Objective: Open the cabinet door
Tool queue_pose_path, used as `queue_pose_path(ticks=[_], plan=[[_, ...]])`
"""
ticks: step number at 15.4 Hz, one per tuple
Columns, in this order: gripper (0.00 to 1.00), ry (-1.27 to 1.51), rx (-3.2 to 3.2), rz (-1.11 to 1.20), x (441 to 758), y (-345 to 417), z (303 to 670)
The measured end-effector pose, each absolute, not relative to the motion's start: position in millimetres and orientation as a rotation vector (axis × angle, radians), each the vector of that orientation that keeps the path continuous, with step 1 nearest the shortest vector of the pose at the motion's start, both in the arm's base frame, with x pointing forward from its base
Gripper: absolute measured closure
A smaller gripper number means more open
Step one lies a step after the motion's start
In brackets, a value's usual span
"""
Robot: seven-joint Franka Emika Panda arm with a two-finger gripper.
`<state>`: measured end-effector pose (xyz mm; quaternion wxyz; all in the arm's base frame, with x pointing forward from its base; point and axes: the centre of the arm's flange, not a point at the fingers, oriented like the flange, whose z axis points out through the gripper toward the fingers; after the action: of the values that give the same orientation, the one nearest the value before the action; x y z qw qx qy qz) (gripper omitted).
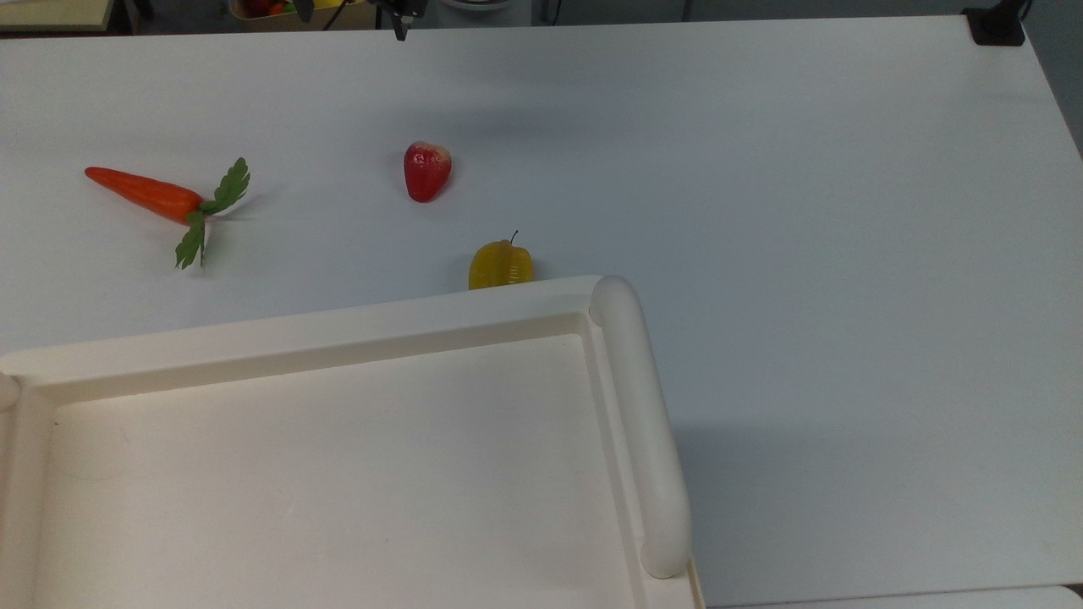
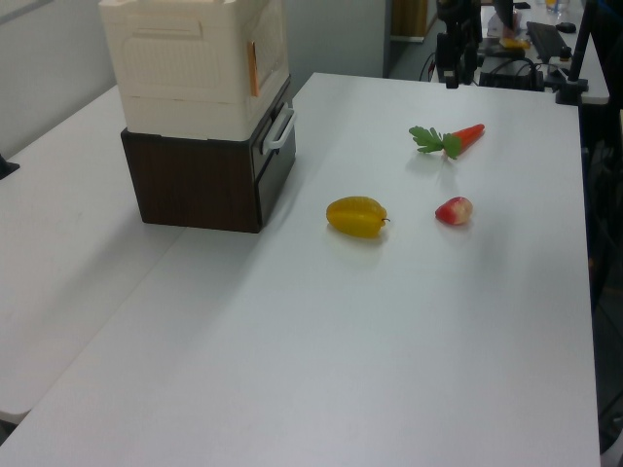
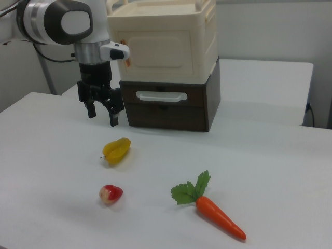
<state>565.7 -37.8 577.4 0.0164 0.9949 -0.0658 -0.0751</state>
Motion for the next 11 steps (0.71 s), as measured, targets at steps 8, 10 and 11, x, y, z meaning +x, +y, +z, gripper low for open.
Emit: queue_pose_path(ticks=[8,10,11], plan=[[0.00,-0.229,3.134,-0.232,566.1,-41.1,579.8],[0.00,-0.236,3.146,-0.232,566.2,-42.3,579.8],[0.00,-0.237,3.163,-0.224,567.3,-40.6,580.4]])
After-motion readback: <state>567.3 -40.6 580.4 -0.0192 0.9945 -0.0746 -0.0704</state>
